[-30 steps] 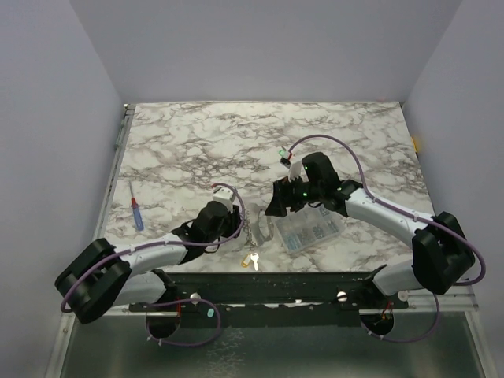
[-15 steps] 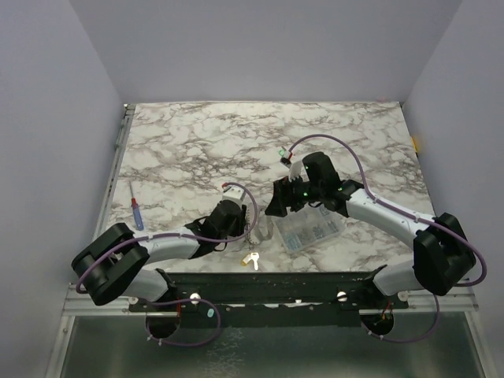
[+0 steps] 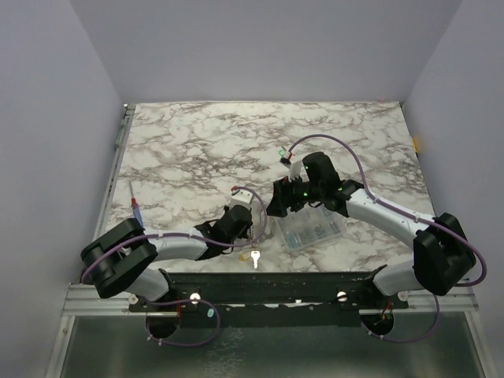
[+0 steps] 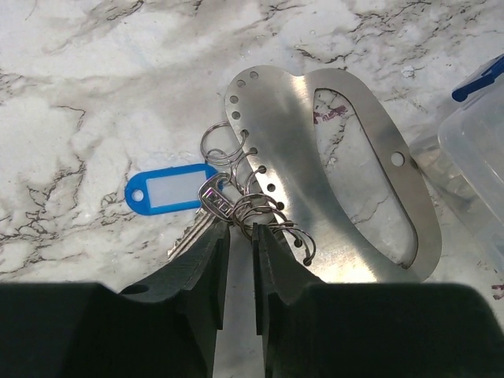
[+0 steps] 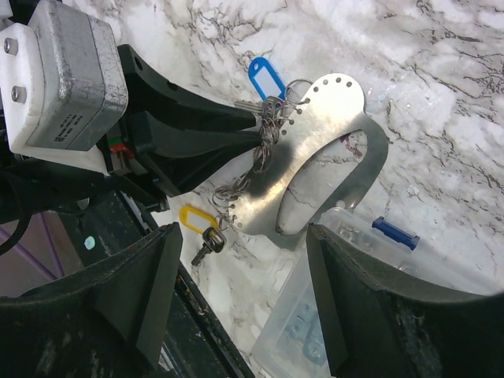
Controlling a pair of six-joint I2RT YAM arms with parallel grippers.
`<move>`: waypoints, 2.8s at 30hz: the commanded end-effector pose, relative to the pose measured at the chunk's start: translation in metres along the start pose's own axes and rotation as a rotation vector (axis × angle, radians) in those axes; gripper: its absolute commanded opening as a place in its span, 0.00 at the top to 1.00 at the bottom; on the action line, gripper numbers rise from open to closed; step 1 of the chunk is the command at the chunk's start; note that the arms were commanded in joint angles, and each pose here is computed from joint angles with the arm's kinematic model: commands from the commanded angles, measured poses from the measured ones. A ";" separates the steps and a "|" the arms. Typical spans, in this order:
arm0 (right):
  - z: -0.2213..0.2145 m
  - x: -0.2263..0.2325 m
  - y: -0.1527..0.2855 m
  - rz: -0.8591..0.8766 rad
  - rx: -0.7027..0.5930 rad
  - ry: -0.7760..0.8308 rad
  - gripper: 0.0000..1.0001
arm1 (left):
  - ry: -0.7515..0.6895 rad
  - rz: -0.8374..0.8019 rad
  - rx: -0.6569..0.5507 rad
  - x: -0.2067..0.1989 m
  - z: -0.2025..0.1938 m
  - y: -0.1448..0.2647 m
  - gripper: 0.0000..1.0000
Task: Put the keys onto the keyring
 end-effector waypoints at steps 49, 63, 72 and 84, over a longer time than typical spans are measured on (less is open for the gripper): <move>-0.023 0.006 -0.073 -0.249 0.267 -0.134 0.21 | -0.109 0.249 -0.165 0.041 0.118 0.115 0.33; -0.036 -0.003 -0.113 -0.601 0.427 -0.065 0.20 | -0.039 0.292 -0.268 0.059 0.116 0.135 0.29; -0.052 0.008 -0.124 -0.628 0.529 0.030 0.25 | -0.039 0.281 -0.271 0.059 0.116 0.137 0.29; -0.062 0.010 -0.128 -0.630 0.528 0.046 0.69 | -0.034 0.279 -0.279 0.060 0.116 0.139 0.29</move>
Point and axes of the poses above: each gripper's point midway between its finger pads, its own y axis back along the fingers, its own x axis along the line the jaws close on, z = x × y, the point moved 9 cm from there along y, back along the fingers, and after that the axes turned 5 degrees about y, right-handed, at the moved point
